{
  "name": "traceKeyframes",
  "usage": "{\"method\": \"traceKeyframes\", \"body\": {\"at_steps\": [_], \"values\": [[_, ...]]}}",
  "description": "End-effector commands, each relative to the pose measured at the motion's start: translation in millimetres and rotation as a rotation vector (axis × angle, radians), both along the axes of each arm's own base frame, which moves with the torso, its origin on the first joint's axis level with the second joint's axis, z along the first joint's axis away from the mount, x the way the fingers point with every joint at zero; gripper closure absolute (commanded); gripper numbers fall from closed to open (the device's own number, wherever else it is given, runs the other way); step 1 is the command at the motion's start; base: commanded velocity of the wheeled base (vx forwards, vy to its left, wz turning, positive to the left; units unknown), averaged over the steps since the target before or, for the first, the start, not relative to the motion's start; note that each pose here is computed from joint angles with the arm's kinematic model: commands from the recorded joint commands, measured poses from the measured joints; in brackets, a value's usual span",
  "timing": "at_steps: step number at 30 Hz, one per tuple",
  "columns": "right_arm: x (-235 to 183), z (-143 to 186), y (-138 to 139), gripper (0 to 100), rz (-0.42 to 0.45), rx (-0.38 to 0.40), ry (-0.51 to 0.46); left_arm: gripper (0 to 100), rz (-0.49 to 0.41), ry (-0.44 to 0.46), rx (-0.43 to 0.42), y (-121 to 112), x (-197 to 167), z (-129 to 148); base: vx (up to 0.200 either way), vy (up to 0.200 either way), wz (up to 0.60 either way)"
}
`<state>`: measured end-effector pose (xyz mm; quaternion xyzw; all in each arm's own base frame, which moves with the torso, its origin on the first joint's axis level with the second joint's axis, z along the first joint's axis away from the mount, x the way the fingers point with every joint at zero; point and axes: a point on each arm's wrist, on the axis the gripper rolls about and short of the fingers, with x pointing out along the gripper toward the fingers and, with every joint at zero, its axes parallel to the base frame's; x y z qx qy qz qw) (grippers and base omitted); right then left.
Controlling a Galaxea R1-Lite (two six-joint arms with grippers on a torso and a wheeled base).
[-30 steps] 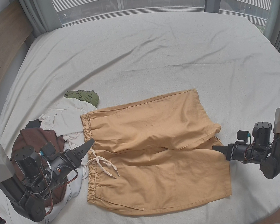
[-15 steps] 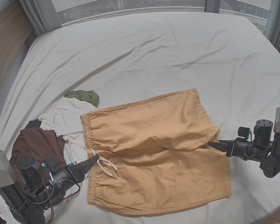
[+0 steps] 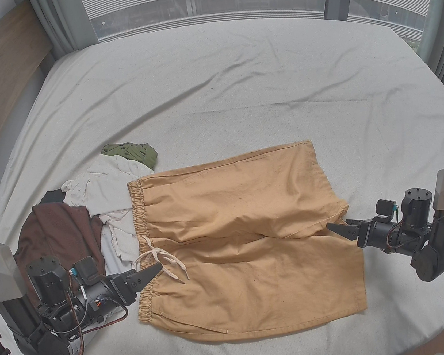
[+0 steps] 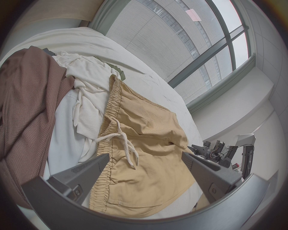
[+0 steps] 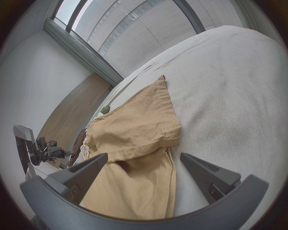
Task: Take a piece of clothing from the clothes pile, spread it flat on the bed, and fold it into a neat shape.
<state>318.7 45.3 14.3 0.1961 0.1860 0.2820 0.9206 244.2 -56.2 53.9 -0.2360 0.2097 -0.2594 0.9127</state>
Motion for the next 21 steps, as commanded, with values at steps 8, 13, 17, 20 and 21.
{"method": "traceKeyframes", "body": {"at_steps": [8, 13, 17, 20, 21], "values": [[7.3, -7.0, -1.2, 100, -0.006, 0.001, 0.003, 0, 0.002, 0.003, 0.000, 0.2, 1.1, -1.1, 0.000, 0.000, 0.00], [7.6, -2.1, -7.3, 100, -0.024, 0.001, -0.011, 0, 0.002, 0.004, 0.001, 0.2, 1.2, -1.5, 0.000, 0.000, 0.00], [8.1, -2.6, -11.3, 100, -0.038, 0.002, -0.009, 0, 0.003, 0.014, 0.004, 0.5, 1.8, -4.2, 0.000, 0.000, 0.00], [8.1, -3.3, -14.3, 100, -0.048, 0.002, -0.006, 0, 0.010, 0.020, 0.005, 2.0, 2.4, -5.7, 0.000, 0.000, 0.00], [8.4, -3.1, -14.8, 100, -0.051, 0.001, -0.008, 0, 0.012, 0.023, 0.006, 2.3, 2.7, -6.5, 0.000, 0.000, 0.00]]}}
